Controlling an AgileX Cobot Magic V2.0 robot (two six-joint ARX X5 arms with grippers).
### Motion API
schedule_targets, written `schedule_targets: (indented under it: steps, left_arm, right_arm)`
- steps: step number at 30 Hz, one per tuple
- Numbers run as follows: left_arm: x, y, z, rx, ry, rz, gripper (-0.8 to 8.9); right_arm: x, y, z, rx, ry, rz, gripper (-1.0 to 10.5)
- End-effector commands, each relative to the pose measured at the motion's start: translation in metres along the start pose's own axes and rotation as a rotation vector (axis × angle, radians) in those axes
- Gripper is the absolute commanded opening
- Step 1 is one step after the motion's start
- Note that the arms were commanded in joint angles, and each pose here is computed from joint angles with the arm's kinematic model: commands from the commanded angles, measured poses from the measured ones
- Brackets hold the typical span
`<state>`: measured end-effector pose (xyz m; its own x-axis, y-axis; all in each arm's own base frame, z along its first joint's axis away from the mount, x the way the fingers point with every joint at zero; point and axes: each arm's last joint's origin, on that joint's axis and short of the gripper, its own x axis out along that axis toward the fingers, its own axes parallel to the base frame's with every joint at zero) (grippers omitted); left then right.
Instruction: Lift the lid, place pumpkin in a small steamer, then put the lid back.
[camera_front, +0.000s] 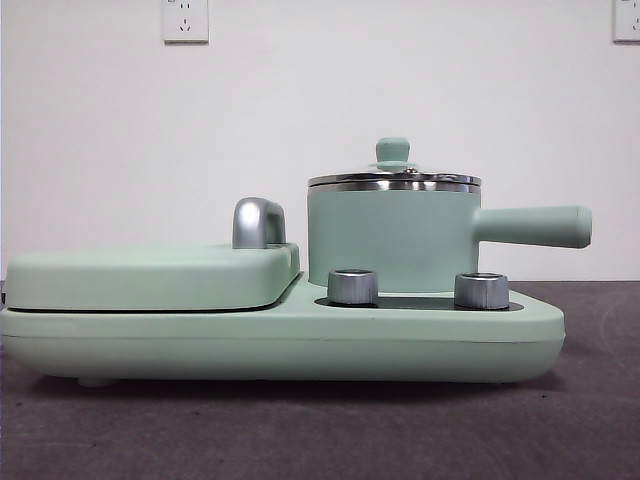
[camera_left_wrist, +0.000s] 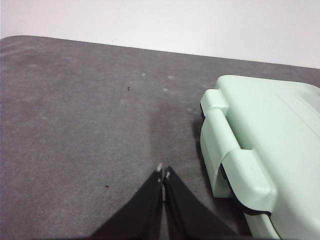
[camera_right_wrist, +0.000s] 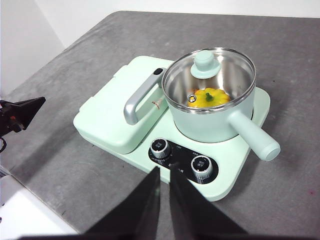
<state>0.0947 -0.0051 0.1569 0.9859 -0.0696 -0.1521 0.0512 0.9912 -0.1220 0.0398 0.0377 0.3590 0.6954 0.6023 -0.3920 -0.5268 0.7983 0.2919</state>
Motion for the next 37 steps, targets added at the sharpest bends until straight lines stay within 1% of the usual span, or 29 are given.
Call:
schedule_targets:
  steps: [1,18,21,23,26,29,30,33,37]
  left_arm:
    - [0.002,0.001,-0.007,0.01,0.023,0.006,0.06]
    - [0.002,0.001,-0.007,0.01,0.023,0.006,0.06]
    - [0.002,0.001,-0.007,0.01,0.023,0.006,0.06]
    - [0.002,0.001,-0.007,0.01,0.023,0.006,0.06]
    - [0.002,0.001,-0.007,0.01,0.023,0.006,0.06]
    - [0.002,0.001,-0.007,0.01,0.023,0.006,0.06]
    - [0.002,0.001,-0.007,0.01,0.023,0.006,0.06]
    - [0.002,0.001,-0.007,0.01,0.023,0.006,0.06]
    - [0.002,0.001,-0.007,0.01,0.024,0.006,0.06]
  right_arm:
    - [-0.001,0.001,0.002,0.0,-0.013,0.014,0.3]
    - [-0.001,0.001,0.002,0.0,-0.014,0.014,0.3]
    - [-0.001,0.0,0.003,0.015,-0.028,-0.008,0.3]
    - [0.003,-0.003,0.002,0.032,-0.041,-0.044,0.3]
    - [0.015,-0.013,-0.004,0.074,-0.122,-0.126,0.3]
    - [0.033,-0.027,-0.015,0.107,-0.281,-0.193,0.3]
    - [0.04,-0.034,-0.021,0.115,-0.357,-0.216,0.3]
    - [0.057,-0.053,-0.041,0.119,-0.542,-0.267,0.3]
    - [0.07,-0.075,-0.068,0.118,-0.691,-0.345,0.3]
